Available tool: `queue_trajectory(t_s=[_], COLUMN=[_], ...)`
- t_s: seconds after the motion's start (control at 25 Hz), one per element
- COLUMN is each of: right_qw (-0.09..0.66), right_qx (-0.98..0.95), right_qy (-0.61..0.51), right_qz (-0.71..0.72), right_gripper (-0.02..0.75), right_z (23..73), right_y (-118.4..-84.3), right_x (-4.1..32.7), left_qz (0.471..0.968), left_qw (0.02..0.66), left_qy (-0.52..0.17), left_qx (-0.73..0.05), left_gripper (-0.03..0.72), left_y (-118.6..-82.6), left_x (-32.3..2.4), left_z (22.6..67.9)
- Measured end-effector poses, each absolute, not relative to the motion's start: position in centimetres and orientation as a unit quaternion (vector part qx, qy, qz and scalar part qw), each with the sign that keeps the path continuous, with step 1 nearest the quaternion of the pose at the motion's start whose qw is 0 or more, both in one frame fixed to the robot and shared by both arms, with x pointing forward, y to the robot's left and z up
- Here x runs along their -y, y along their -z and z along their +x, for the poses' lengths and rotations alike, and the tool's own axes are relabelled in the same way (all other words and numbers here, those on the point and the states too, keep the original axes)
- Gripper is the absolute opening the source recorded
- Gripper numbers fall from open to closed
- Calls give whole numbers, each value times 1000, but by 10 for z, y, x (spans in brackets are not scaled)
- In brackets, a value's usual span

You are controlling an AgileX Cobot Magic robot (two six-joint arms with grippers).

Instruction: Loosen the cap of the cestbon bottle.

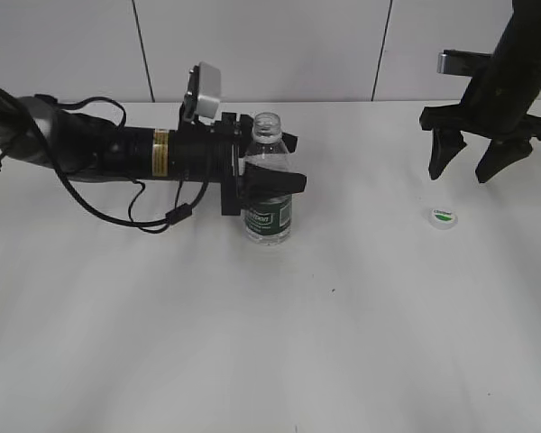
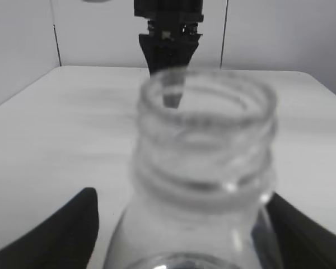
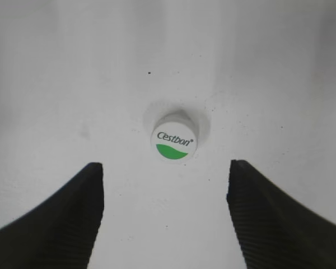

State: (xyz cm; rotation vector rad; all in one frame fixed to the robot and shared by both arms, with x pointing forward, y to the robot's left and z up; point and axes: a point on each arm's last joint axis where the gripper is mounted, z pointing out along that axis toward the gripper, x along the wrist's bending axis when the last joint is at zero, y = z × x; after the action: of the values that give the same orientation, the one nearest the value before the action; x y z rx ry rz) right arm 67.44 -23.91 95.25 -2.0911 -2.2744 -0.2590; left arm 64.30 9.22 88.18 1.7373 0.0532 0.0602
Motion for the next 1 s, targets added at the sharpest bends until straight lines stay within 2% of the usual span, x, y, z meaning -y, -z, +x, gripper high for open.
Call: queue_trajectory(t_s=[0.4,0.64,0.8,1.0], right_qw=[20,25,41,45], right_qx=[733,733,731,728], right_qy=[84,79,76,87], right_qz=[-675,-675,-677,-678], right_gripper=[526,526,526,526], right_z=[674,673,671,670], right_y=[-952,-952,-952,-959], right_x=[239,239,238,236], left_qz=[750,763,775,799], left_qw=[660,645,624,566], left_qy=[-44,-47,-94,-203], left_qx=[-9,20,24,-6], left_gripper=[503,493,485,485], left_y=[-943,-978,-1004,-1038], left_x=[-93,-95,-99,-113], left_z=[640,630,629,635])
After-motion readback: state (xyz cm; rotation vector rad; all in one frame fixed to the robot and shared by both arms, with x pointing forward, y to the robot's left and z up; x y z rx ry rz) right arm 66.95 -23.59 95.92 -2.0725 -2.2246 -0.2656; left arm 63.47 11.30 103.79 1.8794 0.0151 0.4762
